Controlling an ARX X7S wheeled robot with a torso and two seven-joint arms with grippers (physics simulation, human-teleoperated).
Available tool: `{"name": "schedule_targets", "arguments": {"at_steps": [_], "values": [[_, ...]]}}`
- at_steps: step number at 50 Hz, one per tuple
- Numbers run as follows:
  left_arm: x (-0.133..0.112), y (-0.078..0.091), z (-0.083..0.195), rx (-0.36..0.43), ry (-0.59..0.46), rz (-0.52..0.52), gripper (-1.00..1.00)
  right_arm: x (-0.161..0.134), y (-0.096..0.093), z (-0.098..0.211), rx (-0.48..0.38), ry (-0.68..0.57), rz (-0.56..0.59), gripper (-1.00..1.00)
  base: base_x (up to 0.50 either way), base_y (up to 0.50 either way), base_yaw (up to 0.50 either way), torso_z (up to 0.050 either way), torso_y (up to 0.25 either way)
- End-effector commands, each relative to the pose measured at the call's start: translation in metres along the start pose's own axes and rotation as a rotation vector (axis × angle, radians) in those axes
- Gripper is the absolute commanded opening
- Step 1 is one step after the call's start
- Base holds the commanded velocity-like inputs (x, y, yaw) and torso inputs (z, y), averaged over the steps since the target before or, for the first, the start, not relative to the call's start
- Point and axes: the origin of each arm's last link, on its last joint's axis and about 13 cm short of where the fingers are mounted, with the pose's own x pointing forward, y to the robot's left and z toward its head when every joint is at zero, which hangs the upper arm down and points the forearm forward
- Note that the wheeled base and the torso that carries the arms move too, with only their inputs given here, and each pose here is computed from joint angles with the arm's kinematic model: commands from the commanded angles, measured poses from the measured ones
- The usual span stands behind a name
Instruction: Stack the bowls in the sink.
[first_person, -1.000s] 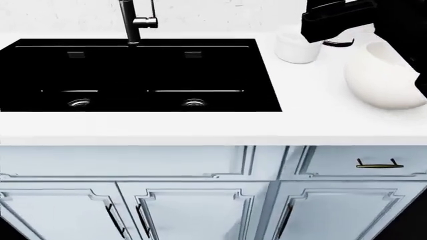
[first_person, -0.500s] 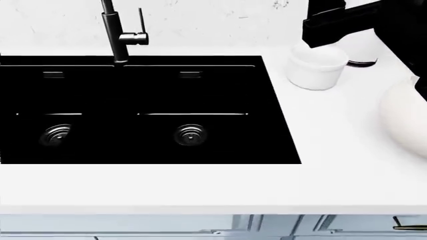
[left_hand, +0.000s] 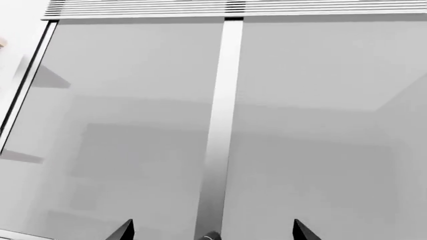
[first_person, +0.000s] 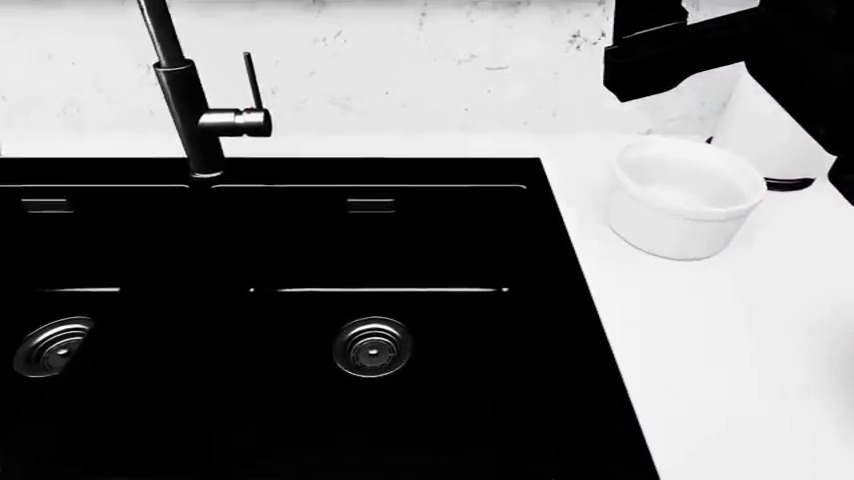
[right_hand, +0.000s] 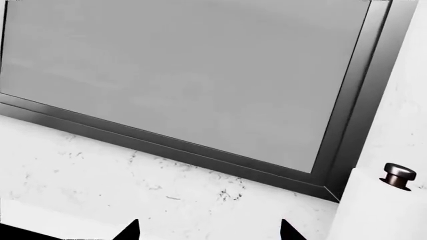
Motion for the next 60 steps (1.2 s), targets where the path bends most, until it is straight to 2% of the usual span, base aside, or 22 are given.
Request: {"name": "schedule_targets", "arguments": {"at_steps": [1, 16, 28, 29, 30, 31, 33, 35, 39, 46, 52, 60], "values": [[0.0, 0.0, 0.001, 0.0, 0.002, -0.001, 1.0, -0.001, 0.0, 0.0, -0.003, 0.001, 0.0, 1.0, 0.5, 0.0, 0.0, 0.0, 0.0], [-0.001, 0.0, 0.001, -0.001, 0.003, 0.004, 1.0, -0.002, 0.0, 0.002, -0.012, 0.006, 0.008, 1.0, 0.5, 0.0, 0.0, 0.0, 0.001], [-0.001, 0.001, 0.001, 0.001, 0.003, 0.006, 1.0, -0.012, -0.006, 0.021, -0.104, 0.016, -0.03, 1.0, 0.09, 0.0, 0.0, 0.0, 0.0], [-0.001, 0.001, 0.001, 0.001, 0.003, 0.006, 1.0, -0.015, -0.009, 0.023, -0.139, 0.044, -0.034, 1.0, 0.0, 0.0, 0.0, 0.0, 0.0], [-0.001, 0.001, 0.001, 0.0, 0.004, 0.005, 1.0, -0.016, -0.015, 0.026, -0.105, 0.063, -0.08, 1.0, 0.0, 0.0, 0.0, 0.0, 0.0], [-0.001, 0.001, 0.001, 0.001, 0.004, 0.005, 1.0, -0.023, -0.018, 0.03, -0.136, 0.068, -0.073, 1.0, 0.0, 0.0, 0.0, 0.0, 0.0], [-0.001, 0.001, 0.001, 0.002, 0.004, 0.008, 1.0, -0.033, -0.023, 0.037, -0.143, 0.088, -0.081, 1.0, 0.0, 0.0, 0.0, 0.0, 0.0], [-0.001, 0.001, 0.002, 0.001, 0.002, 0.005, 1.0, -0.041, -0.031, 0.048, -0.114, 0.086, -0.138, 1.0, 0.0, 0.0, 0.0, 0.0, 0.0], [-0.001, 0.001, 0.002, 0.0, 0.003, 0.006, 1.0, -0.062, -0.051, 0.064, -0.132, 0.111, -0.23, 1.0, 0.0, 0.0, 0.0, 0.0, 0.0], [0.0, -0.001, 0.003, -0.002, 0.001, 0.003, 1.0, -0.085, -0.077, 0.061, -0.093, 0.179, -0.319, 1.0, 0.0, 0.0, 0.0, 0.0, 0.0], [0.0, 0.001, 0.001, -0.002, 0.003, 0.006, 1.0, -0.103, -0.098, 0.056, -0.051, 0.216, -0.464, 1.0, 0.0, 0.0, 0.0, 0.0, 0.0], [-0.001, 0.0, 0.0, -0.005, 0.006, 0.004, 1.0, -0.126, -0.121, 0.04, -0.038, 0.276, -0.659, 1.0, 0.0, 0.0, 0.0, 0.0, 0.0]]}}
